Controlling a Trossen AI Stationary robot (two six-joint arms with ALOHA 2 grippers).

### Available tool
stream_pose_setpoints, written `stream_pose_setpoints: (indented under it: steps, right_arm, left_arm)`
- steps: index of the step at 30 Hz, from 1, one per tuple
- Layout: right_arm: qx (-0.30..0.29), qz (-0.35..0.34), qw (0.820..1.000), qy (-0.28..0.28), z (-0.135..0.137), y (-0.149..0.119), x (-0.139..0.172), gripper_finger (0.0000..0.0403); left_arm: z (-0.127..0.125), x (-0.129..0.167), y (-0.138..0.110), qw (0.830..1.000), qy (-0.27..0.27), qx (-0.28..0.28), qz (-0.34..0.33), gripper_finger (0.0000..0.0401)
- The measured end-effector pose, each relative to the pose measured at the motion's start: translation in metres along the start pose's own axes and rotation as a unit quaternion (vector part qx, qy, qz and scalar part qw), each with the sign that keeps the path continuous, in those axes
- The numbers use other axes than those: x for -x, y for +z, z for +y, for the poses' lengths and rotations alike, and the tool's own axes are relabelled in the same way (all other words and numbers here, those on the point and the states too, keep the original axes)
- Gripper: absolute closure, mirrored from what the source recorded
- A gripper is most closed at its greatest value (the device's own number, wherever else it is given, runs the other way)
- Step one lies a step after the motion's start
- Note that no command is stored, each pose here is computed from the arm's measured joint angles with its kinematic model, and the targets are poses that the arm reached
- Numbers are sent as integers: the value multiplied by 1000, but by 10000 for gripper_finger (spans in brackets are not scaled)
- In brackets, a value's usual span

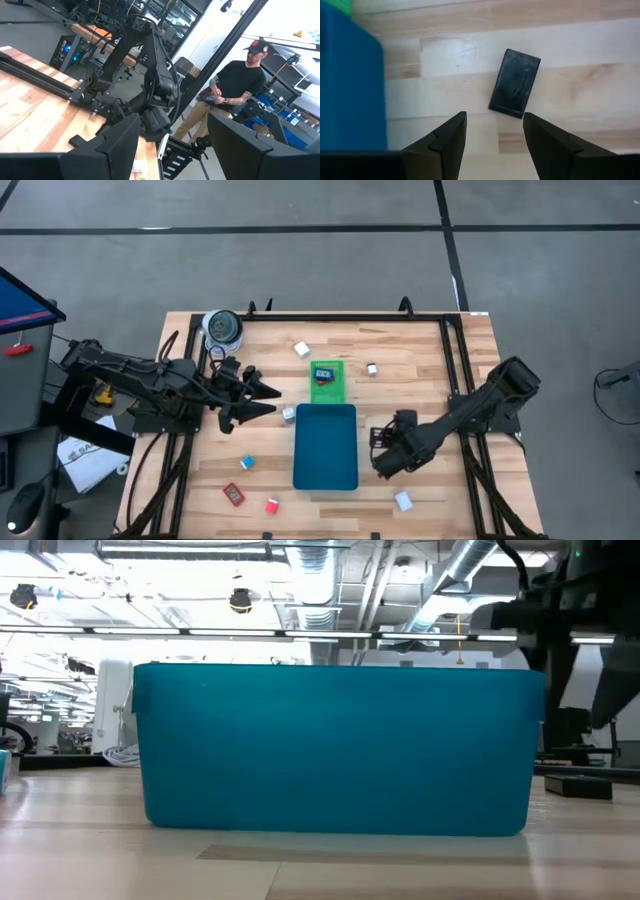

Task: Pick & Place Office items
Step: Put the bottom black digital clock into the green bin

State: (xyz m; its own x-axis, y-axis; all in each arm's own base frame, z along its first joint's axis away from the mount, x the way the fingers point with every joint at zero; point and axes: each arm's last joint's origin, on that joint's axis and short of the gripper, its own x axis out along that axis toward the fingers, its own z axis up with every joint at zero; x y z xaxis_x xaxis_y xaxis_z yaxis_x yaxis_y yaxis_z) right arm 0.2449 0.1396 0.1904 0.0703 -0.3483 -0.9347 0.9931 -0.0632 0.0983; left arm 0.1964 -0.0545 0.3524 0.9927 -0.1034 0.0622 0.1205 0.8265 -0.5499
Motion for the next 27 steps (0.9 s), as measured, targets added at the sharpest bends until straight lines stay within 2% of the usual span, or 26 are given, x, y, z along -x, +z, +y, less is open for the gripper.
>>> stream_pose_setpoints:
  steps: [6,12,17,22,27]
  right_arm:
    - [-16,3,999,-48,6,5,-14,197]
    - [-36,-10,997,-72,15,10,-30,179]
    - [-25,-18,996,-82,6,7,-36,177]
    - [-11,-4,998,-68,-6,-5,-46,177]
    - [-11,-16,999,-48,-12,-6,-56,177]
  left_arm:
    - [-3,0,4,1000,-13,-14,-21,170]
    - [-3,0,5,999,-17,-13,-28,170]
    - [-4,0,6,999,-18,-9,-29,170]
    - [-4,0,7,999,-22,1,-33,170]
    - [-5,0,8,999,-26,21,-39,170]
